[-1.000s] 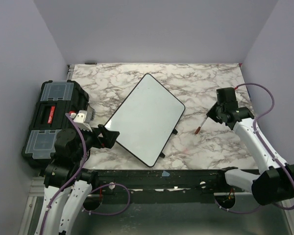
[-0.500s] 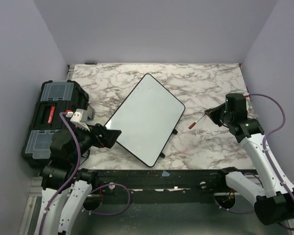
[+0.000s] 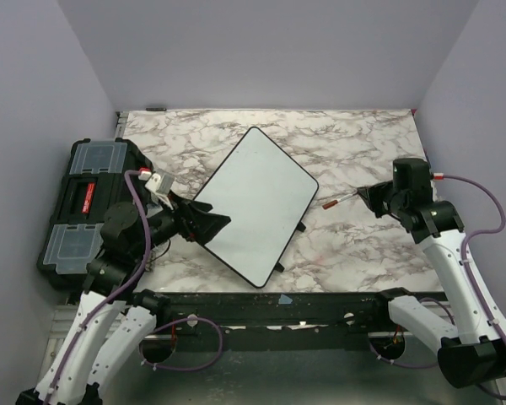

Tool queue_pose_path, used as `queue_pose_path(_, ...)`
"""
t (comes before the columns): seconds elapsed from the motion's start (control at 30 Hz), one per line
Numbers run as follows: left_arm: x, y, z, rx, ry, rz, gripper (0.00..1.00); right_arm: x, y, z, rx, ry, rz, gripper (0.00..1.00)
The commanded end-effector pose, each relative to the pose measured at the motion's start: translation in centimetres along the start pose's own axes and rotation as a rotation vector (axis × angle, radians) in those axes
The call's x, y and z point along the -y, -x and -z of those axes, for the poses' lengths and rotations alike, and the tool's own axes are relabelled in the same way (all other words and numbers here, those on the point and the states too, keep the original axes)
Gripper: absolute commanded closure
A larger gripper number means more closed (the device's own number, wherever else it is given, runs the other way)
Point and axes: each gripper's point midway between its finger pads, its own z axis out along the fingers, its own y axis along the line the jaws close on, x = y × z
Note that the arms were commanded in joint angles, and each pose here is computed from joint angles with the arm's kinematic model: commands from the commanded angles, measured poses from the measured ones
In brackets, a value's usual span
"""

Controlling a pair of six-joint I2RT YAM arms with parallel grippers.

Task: Write a sentence on the whiteboard
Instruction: Pass from the right arm to the left

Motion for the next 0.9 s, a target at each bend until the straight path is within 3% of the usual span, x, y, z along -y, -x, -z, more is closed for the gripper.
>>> queue_pose_path(0.0, 3.0, 2.5, -2.2, 0.038, -0.115, -0.046, 0.14, -0.3, -1.0, 0.2, -0.065, -0.022, -0.09, 0.99)
queue_pose_path(0.33, 5.1, 3.6, -8.8, 0.022, -0.157, -0.088, 0.27, -1.5, -1.5, 0.8, -0.102, -0.016, -0.217, 0.99)
queue_pose_path(0.87, 9.4, 1.5, -17.3, -0.019, -0.203, -0.07, 0.38, -4.6, -1.3, 2.2, -0.136, 0.024, -0.202, 0.99)
